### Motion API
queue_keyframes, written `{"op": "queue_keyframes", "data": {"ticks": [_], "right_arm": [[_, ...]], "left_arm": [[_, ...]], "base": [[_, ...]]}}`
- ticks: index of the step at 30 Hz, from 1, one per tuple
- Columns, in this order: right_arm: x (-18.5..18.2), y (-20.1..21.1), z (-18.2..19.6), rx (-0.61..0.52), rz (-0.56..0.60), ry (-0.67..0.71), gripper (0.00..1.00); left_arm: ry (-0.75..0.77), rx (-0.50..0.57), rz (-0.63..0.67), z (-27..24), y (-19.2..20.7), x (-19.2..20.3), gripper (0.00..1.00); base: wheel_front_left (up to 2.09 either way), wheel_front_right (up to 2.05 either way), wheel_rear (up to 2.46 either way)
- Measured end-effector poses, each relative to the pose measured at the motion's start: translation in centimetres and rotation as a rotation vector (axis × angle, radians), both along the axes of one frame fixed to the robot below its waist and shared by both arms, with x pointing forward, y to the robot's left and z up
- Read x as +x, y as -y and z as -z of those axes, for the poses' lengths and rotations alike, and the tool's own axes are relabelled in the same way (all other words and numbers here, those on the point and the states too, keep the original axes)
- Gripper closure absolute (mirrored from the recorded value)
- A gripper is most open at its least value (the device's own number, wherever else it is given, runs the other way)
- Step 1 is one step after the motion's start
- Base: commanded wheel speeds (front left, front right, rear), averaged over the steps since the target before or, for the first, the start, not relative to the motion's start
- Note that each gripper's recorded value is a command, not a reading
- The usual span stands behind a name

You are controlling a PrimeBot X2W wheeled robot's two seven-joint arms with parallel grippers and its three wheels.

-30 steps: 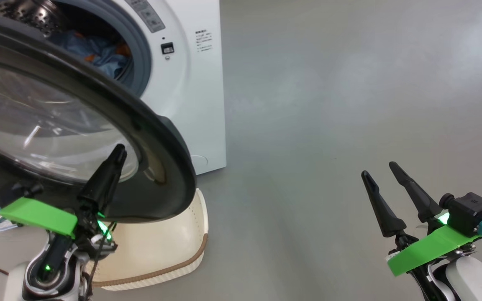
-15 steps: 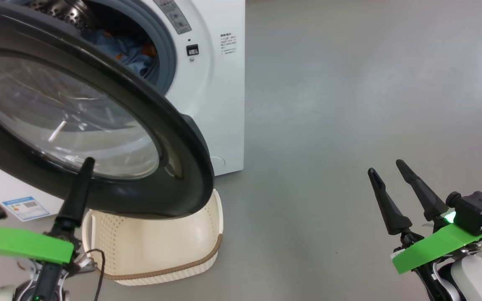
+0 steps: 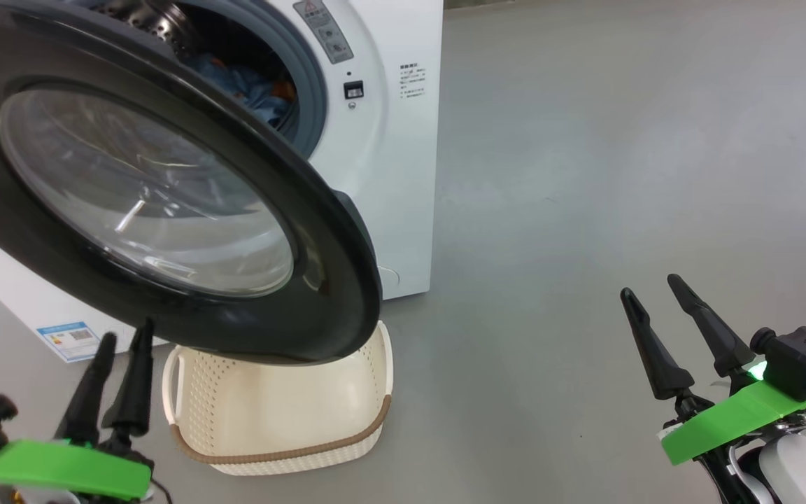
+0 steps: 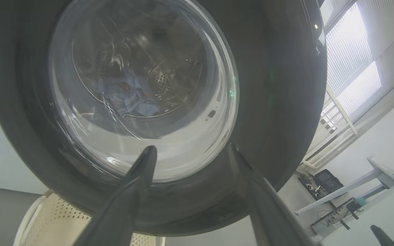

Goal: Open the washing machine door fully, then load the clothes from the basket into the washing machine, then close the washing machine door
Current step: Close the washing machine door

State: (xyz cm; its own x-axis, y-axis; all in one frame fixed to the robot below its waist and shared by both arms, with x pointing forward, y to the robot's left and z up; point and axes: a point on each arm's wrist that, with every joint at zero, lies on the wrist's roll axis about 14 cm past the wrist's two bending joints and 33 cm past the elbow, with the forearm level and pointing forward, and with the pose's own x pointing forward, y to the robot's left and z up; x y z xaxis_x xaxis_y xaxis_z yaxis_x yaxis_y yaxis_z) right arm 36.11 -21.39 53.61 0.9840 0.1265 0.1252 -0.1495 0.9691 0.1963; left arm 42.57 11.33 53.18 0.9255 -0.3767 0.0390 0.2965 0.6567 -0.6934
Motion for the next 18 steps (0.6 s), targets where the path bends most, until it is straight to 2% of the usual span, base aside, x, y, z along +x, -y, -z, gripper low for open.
{"op": "queue_keyframes", "data": {"ticks": [7, 9, 18], "right_arm": [[0.2, -0.4, -0.3, -0.002, -0.014, 0.01, 0.0], [0.3, -0.4, -0.4, -0.003, -0.015, 0.013, 0.0], [0.0, -0.3, -0.1, -0.004, -0.013, 0.006, 0.0]], "left_arm": [[0.078, 0.196, -0.122, 1.3, -2.9, -0.3, 0.0], [0.095, 0.284, -0.148, 1.7, -3.6, -0.4, 0.0], [0.117, 0.418, -0.207, 2.6, -5.2, -1.4, 0.0]], "base": [[0.0, 0.0, 0.0], [0.0, 0.0, 0.0], [0.0, 0.0, 0.0]]}}
